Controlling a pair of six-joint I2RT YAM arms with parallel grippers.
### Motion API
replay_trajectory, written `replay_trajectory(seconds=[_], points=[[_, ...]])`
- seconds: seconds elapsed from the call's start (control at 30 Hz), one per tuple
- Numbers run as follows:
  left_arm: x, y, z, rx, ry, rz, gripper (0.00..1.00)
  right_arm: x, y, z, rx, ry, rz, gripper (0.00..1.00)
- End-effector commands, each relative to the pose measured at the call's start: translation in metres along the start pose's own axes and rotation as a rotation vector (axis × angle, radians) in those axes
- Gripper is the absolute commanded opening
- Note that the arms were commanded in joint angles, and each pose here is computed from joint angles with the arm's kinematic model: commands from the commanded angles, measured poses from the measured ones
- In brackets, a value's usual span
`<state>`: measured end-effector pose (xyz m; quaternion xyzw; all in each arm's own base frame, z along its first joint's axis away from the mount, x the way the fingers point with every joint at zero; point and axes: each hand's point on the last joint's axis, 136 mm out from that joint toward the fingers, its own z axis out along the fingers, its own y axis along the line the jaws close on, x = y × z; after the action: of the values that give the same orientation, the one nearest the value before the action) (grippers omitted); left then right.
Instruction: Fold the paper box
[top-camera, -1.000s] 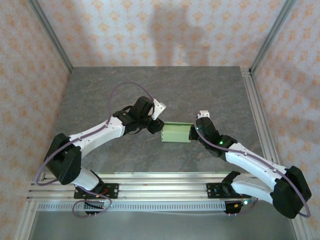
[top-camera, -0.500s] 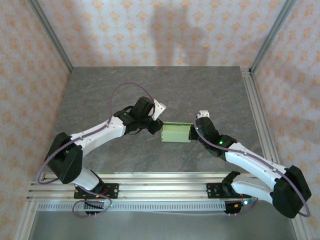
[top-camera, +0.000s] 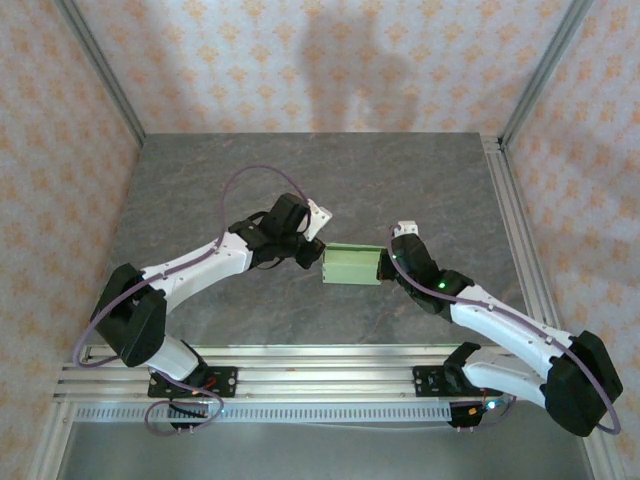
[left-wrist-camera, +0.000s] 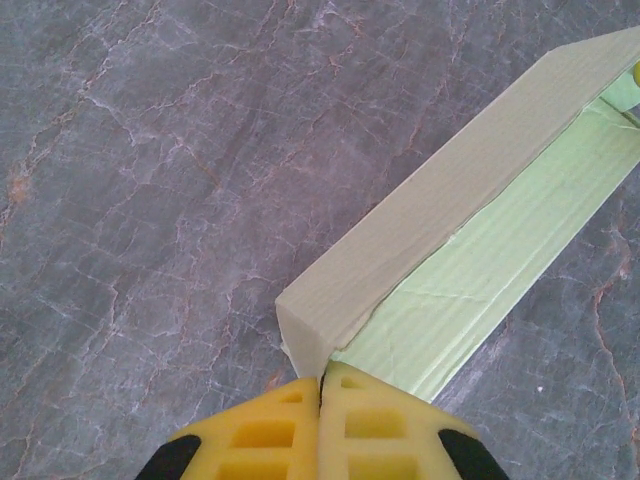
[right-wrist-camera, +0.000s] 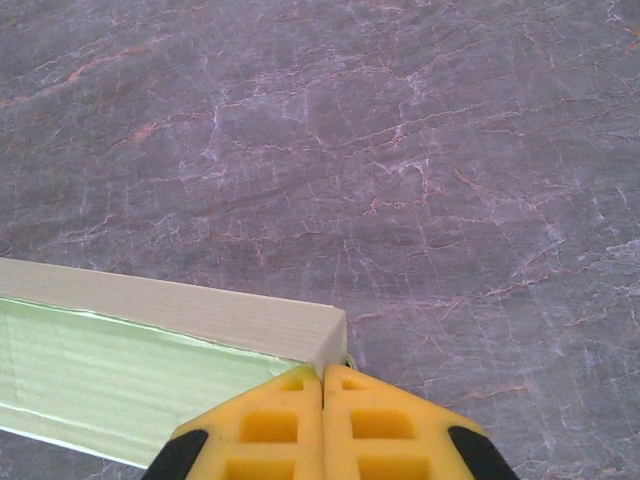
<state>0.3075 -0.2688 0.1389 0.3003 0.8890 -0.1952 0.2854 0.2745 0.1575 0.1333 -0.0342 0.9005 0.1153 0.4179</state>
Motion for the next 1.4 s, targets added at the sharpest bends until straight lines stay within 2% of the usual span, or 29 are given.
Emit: replay_trajectory(seconds=[0.0, 0.2, 0.6, 1.07, 1.37], points=[[-0.014, -0.002, -0.009, -0.014, -0.008, -0.051, 0.03, 0.001, 0.003, -0.001, 0.002, 0.015, -0.022, 0.00], [-0.018, -0.009, -0.014, -0.009, 0.002, -0.119, 0.00, 0.003, 0.002, 0.000, 0.012, 0.016, -0.035, 0.00], [-0.018, -0.007, -0.004, -0.027, 0.067, -0.270, 0.00, 0.004, 0.003, 0.000, 0.021, 0.015, -0.047, 0.00], [-0.027, -0.008, -0.006, -0.034, 0.106, -0.304, 0.00, 0.013, -0.001, 0.005, 0.046, 0.037, -0.066, 0.00], [-0.021, -0.002, -0.002, -0.062, 0.116, -0.282, 0.00, -0.008, 0.002, -0.006, 0.039, -0.027, -0.037, 0.01]])
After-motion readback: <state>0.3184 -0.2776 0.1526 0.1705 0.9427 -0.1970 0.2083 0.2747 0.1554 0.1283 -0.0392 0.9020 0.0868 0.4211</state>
